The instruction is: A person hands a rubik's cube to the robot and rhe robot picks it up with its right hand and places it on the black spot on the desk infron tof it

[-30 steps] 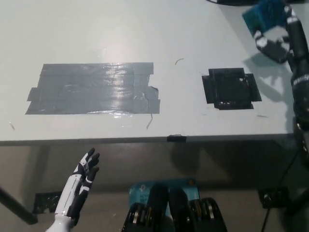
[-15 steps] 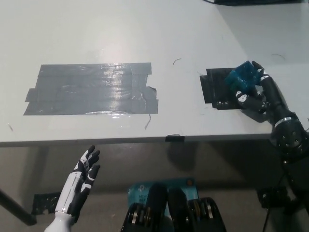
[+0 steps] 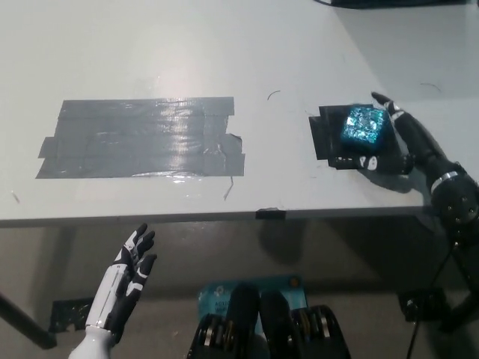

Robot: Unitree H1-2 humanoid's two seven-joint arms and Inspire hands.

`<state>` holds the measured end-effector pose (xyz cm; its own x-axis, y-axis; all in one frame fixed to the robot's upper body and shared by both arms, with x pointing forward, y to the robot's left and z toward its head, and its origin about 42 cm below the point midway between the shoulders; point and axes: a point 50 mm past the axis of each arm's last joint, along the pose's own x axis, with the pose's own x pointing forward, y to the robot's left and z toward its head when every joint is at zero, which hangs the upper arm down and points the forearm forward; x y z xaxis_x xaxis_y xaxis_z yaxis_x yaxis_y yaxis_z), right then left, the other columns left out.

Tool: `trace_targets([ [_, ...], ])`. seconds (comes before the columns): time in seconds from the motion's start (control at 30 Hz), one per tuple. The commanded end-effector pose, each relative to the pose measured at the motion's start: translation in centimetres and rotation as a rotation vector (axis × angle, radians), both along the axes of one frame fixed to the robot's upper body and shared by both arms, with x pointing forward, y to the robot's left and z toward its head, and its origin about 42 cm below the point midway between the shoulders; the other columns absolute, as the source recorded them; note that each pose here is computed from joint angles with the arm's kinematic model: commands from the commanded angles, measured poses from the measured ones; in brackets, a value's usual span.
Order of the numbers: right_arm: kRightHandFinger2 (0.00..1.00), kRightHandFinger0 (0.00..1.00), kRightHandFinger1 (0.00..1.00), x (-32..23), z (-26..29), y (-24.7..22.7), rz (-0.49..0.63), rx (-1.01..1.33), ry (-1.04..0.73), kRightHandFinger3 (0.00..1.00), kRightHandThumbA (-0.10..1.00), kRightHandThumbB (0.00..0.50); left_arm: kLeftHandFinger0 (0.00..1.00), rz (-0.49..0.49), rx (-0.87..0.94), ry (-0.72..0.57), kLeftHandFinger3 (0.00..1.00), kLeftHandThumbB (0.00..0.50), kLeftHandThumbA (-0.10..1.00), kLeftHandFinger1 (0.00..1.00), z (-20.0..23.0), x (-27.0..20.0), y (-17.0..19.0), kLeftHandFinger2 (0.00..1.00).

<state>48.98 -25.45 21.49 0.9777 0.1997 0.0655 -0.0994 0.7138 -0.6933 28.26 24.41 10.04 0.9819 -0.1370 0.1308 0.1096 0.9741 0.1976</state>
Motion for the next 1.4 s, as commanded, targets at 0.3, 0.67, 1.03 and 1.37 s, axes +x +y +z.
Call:
trace_targets([
  [0.3, 1.0, 1.0, 1.0, -5.2, 17.3, -2.3, -0.004, 0.194, -0.55, 1.0, 0.91, 0.496, 0.95, 0.0, 0.003, -0.042, 1.0, 0.114, 0.88, 1.0, 1.0, 0.9, 0.3, 1.0],
  [0.67, 1.0, 1.0, 1.0, -20.8, 16.5, 2.3, 0.225, 0.253, -0.789, 1.0, 0.84, 0.484, 0.94, -0.016, 0.024, -0.056, 1.0, 0.126, 0.89, 1.0, 1.7, 1.8, 0.0, 1.0],
  [1.03, 1.0, 1.0, 1.0, -24.5, 1.2, 5.0, 0.141, 0.479, -0.406, 1.0, 0.9, 0.352, 0.95, -0.031, 0.025, 0.003, 1.0, 0.153, 0.9, 1.0, -0.2, -0.6, -0.2, 1.0],
  [1.37, 1.0, 1.0, 1.0, -22.1, -10.8, 4.6, 0.021, 0.487, -0.025, 1.0, 1.0, 0.299, 1.0, -0.028, 0.028, 0.018, 1.0, 0.173, 0.94, 1.0, -0.8, -2.1, -0.2, 1.0],
])
